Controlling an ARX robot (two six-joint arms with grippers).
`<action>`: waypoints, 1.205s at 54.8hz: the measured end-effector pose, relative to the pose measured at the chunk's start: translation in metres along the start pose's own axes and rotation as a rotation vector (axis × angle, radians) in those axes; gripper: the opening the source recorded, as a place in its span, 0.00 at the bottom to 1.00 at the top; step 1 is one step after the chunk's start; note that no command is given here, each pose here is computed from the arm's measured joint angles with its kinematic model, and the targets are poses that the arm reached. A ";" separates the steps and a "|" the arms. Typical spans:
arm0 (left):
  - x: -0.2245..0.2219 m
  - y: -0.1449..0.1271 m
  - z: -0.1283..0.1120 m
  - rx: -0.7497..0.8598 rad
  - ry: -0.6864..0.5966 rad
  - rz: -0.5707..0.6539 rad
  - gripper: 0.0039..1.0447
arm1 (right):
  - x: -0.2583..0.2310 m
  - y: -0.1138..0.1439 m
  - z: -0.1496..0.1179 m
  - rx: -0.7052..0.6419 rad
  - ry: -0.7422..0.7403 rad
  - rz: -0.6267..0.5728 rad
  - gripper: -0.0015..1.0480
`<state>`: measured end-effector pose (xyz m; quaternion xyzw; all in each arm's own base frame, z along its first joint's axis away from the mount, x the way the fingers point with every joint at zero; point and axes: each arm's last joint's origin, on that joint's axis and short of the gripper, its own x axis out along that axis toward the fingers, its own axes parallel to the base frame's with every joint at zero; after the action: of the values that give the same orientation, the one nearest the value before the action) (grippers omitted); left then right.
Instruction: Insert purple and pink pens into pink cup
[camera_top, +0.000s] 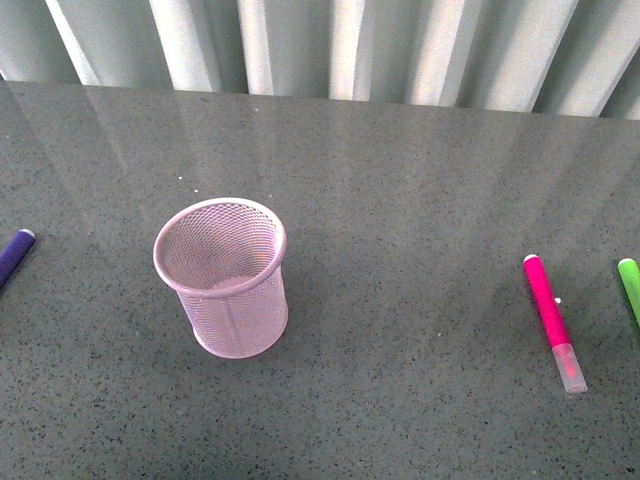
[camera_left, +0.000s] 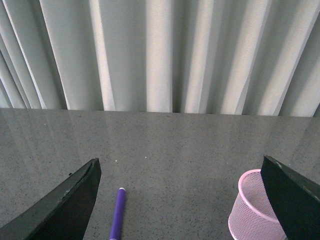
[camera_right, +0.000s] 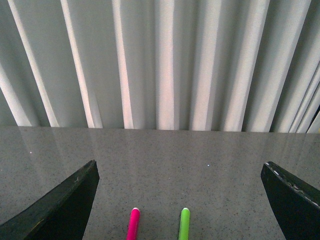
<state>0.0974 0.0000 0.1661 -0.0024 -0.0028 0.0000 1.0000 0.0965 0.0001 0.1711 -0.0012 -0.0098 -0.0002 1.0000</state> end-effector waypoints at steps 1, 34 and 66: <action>0.000 0.000 0.000 0.000 0.000 0.000 0.94 | 0.000 0.000 0.000 0.000 0.000 0.000 0.93; 0.000 0.000 0.000 0.000 0.000 0.000 0.94 | 0.000 0.000 0.000 0.000 0.000 0.000 0.93; 0.000 0.000 0.000 0.000 0.000 0.000 0.94 | 0.000 0.000 0.000 0.000 0.000 0.000 0.93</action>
<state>0.0974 -0.0001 0.1661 -0.0022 -0.0028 -0.0002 1.0000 0.0965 0.0001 0.1711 -0.0012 -0.0098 -0.0002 1.0000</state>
